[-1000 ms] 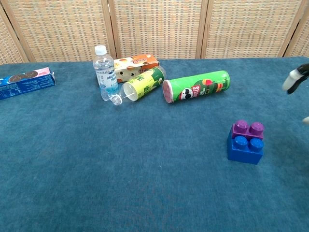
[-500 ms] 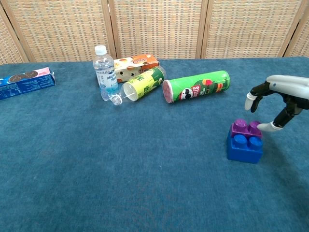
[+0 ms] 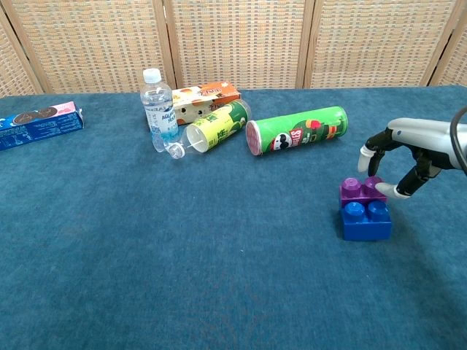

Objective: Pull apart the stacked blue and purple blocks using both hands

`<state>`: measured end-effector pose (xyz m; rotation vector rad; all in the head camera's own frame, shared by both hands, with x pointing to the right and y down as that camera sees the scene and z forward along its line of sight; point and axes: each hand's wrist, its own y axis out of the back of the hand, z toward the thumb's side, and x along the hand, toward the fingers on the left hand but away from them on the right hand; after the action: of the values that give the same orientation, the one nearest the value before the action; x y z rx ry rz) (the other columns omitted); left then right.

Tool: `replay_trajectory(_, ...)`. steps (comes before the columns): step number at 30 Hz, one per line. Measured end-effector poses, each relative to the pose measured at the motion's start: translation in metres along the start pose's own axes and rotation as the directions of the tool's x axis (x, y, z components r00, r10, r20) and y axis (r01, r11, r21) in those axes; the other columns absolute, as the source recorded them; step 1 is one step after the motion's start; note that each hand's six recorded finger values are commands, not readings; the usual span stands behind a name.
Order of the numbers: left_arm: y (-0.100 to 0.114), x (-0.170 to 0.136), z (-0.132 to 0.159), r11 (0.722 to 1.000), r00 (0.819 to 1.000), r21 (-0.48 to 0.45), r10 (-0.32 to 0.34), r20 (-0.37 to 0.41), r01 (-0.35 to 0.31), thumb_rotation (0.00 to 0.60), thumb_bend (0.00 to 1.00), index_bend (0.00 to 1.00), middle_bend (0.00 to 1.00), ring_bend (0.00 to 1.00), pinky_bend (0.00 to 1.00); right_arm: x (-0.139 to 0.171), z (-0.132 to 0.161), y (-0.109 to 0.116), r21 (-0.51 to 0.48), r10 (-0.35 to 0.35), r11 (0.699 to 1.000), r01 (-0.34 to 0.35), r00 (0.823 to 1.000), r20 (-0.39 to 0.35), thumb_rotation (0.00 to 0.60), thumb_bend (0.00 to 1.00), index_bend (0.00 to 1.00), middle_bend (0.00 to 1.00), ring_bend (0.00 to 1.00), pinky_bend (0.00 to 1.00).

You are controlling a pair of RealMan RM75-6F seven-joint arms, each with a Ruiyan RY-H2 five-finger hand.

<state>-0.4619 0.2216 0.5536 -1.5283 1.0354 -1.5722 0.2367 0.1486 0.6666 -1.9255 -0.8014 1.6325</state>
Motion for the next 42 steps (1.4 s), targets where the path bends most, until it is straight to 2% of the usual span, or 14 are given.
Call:
replay_trajectory(14, -0.001, 0.000, 0.000, 1.000, 1.000, 0.000, -0.003, 0.000, 0.003, 0.600, 0.00, 0.00, 0.00, 0.00, 0.00, -0.002, 0.002, -0.006, 0.019, 0.014, 1.000, -0.014, 1.000, 0.007, 0.600, 0.28, 0.38, 0.37, 0.03, 0.00)
replay_trajectory(16, -0.001, 0.000, 0.000, 1.000, 1.000, 0.001, -0.004, 0.000, 0.004, 0.600, 0.00, 0.00, 0.00, 0.00, 0.00, -0.004, 0.002, -0.008, 0.023, 0.014, 1.000, -0.014, 1.000, 0.009, 0.600, 0.30, 0.43, 0.43, 0.06, 0.00)
replay_trajectory(19, -0.001, 0.001, 0.000, 1.000, 1.000, 0.000, -0.005, -0.001, 0.005, 0.600, 0.00, 0.00, 0.00, 0.00, 0.00, -0.008, 0.001, -0.010, 0.028, 0.015, 1.000, -0.015, 1.000, 0.012, 0.600, 0.35, 0.58, 0.60, 0.17, 0.00)
replay_trajectory(21, -0.001, 0.001, -0.001, 1.000, 1.000, -0.001, -0.005, -0.002, 0.005, 0.600, 0.00, 0.00, 0.00, 0.00, 0.00, -0.011, 0.002, -0.010, 0.032, 0.004, 0.999, -0.005, 1.000, 0.012, 0.600, 0.38, 0.64, 0.67, 0.23, 0.00)
replay_trajectory(28, -0.004, 0.003, -0.001, 1.000, 1.000, 0.001, -0.014, -0.003, 0.014, 0.600, 0.00, 0.00, 0.00, 0.00, 0.00, -0.010, 0.011, -0.002, 0.020, -0.052, 0.998, 0.053, 0.998, -0.033, 0.600, 0.39, 0.66, 0.69, 0.25, 0.00)
replay_trajectory(36, -0.007, 0.017, 0.005, 0.999, 0.999, -0.026, -0.037, 0.035, 0.038, 0.600, 0.00, 0.00, 0.00, 0.00, 0.00, -0.009, 0.030, 0.024, -0.087, -0.155, 0.986, 0.143, 0.977, -0.146, 0.600, 0.39, 0.66, 0.69, 0.25, 0.01)
replay_trajectory(42, -0.008, 0.054, 0.031, 0.993, 0.986, -0.069, -0.086, 0.146, 0.097, 0.600, 0.00, 0.00, 0.00, 0.00, 0.00, -0.018, 0.047, 0.048, -0.226, -0.212, 0.961, 0.159, 0.950, -0.229, 0.600, 0.39, 0.66, 0.69, 0.25, 0.01)
